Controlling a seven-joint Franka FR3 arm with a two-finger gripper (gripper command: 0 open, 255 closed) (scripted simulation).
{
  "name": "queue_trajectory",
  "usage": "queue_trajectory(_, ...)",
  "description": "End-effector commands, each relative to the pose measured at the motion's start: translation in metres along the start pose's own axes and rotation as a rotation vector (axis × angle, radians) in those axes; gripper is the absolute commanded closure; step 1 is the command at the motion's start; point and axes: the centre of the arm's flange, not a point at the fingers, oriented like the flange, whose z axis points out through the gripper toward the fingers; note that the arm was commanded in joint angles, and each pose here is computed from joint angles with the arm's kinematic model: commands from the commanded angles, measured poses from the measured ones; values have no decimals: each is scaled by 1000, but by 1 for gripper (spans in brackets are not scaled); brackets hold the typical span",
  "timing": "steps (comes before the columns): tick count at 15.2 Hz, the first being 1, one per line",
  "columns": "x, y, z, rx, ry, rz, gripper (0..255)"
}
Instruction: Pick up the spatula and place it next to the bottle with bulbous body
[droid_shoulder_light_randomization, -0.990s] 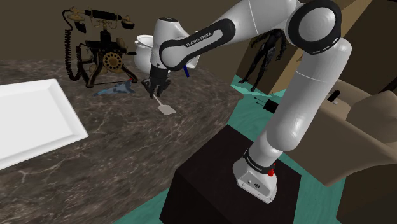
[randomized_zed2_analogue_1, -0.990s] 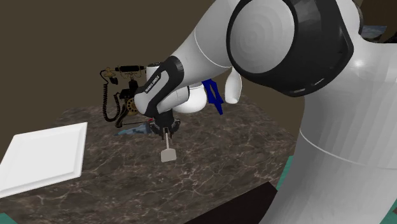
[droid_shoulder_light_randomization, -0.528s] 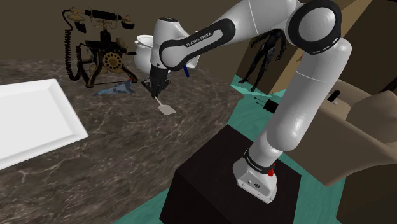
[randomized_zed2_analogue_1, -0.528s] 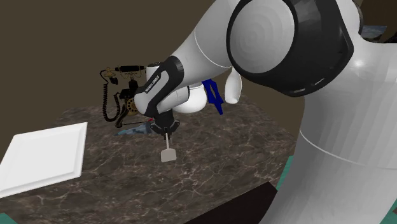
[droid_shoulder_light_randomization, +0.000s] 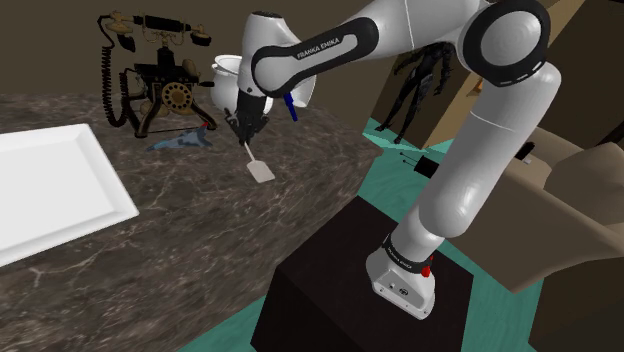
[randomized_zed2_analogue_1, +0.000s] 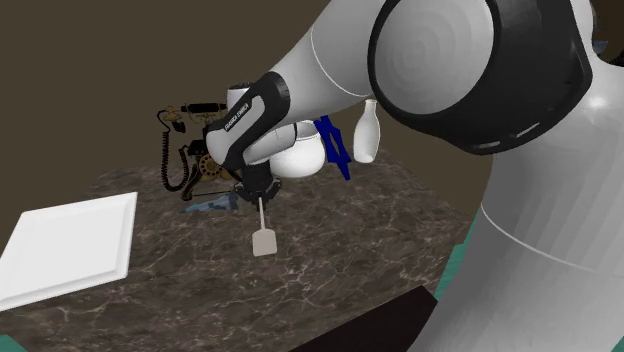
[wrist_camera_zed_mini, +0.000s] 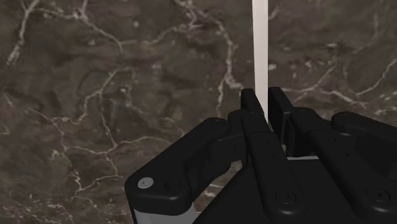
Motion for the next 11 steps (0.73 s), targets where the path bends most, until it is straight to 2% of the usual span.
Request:
queue_trajectory(1,0,0,-10,0,0,0,255)
queue_trajectory(11,4,0,-63,0,0,0,255)
